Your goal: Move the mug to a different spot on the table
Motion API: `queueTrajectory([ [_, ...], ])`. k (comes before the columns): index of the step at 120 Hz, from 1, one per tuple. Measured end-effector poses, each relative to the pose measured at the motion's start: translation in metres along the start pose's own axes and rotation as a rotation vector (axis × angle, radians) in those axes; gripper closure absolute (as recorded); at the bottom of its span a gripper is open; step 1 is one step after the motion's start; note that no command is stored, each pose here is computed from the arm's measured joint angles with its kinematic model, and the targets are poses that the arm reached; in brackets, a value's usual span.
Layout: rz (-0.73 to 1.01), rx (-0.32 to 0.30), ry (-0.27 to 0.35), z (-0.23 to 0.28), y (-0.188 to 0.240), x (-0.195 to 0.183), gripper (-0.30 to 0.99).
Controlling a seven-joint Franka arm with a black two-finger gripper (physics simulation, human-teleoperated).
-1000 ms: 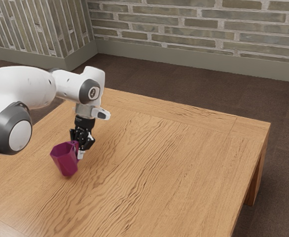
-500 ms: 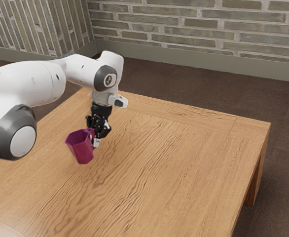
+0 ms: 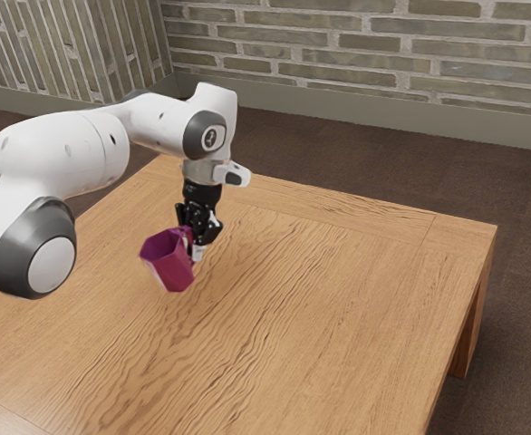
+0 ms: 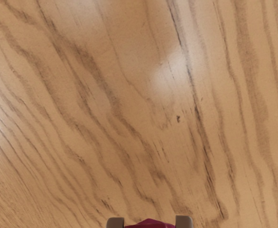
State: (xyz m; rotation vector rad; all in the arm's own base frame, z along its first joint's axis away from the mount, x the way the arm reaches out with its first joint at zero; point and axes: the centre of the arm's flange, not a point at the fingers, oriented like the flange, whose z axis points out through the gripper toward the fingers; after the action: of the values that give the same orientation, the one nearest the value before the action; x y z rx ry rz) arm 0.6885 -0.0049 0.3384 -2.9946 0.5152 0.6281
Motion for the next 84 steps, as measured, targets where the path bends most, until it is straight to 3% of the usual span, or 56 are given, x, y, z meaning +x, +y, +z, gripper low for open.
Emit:
queueTrajectory([
  [19, -0.003, 0.001, 0.029, -0.006, -0.001, 0.01, 0.7],
  [84, 0.001, 0.0, -0.048, 0.043, 0.003, 0.047, 0.7],
])
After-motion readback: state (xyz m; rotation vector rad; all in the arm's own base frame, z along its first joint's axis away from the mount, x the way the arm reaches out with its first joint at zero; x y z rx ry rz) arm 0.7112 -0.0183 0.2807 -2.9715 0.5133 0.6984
